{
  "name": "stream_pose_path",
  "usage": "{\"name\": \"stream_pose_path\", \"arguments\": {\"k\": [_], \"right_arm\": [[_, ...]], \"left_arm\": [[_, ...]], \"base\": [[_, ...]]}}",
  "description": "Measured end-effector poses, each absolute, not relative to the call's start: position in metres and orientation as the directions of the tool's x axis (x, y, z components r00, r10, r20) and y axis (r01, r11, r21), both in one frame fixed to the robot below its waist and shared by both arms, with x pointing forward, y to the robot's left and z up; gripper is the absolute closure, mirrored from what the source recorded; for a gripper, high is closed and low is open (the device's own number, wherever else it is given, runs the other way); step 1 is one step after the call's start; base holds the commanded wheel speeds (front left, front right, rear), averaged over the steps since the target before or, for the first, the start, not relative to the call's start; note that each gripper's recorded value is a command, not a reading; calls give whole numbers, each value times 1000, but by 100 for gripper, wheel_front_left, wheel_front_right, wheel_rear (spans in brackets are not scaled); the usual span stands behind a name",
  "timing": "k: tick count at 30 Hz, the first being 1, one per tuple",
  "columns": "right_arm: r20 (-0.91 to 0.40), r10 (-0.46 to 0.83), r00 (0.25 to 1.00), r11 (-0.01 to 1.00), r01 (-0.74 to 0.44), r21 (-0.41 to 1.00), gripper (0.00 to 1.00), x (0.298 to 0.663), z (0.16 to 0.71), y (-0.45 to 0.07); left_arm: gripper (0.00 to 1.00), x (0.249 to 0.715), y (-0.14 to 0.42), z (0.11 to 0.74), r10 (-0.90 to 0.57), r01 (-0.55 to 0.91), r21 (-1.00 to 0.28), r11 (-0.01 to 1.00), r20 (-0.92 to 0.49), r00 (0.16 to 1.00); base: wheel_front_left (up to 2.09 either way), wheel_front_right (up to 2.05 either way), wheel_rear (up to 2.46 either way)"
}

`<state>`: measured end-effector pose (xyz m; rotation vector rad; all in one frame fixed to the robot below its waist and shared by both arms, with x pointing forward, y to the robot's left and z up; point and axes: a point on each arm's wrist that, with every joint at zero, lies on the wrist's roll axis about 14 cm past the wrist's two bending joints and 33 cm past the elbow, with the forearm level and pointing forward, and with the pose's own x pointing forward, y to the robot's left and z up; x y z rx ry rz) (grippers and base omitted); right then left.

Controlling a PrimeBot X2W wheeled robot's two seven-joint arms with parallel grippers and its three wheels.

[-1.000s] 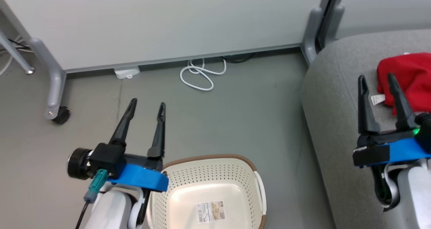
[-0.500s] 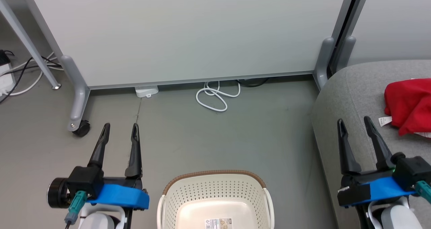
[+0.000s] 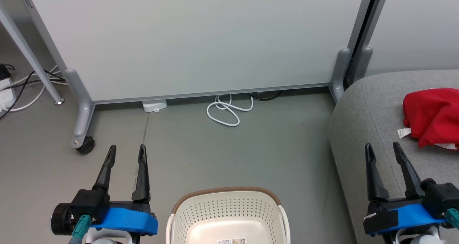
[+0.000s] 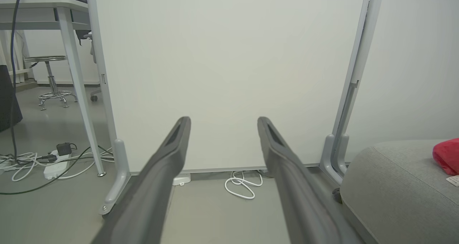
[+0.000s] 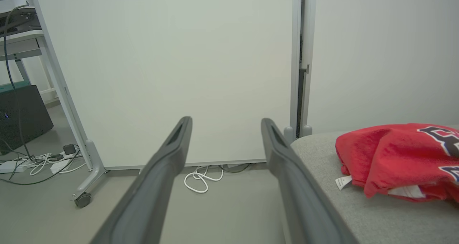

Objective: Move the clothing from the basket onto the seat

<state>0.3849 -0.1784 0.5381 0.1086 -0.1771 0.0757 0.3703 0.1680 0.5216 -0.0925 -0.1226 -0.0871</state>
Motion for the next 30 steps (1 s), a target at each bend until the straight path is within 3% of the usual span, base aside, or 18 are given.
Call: {"name": "stream_pose_path", "arguments": {"k": [8, 9, 15, 30], "right_arm": [[177, 59, 982, 991, -79, 109, 0, 383, 537, -179], [176, 59, 983, 991, -79, 110, 100, 383, 537, -179], [95, 54, 994, 990, -66, 127, 100, 377, 511, -179], [32, -5, 999, 921, -8, 391, 100, 376, 500, -190]], "left_arm": [[0, 368, 168, 519, -79, 88, -79, 993, 117, 990], [100, 368, 169, 518, -78, 87, -78, 993, 115, 990], [100, 354, 169, 485, -70, 70, -102, 992, 11, 998], [100, 356, 183, 476, -1, -17, -370, 929, -47, 999]], "base": [[0, 0, 0], [0, 0, 0], [0, 0, 0], [0, 0, 0]]}}
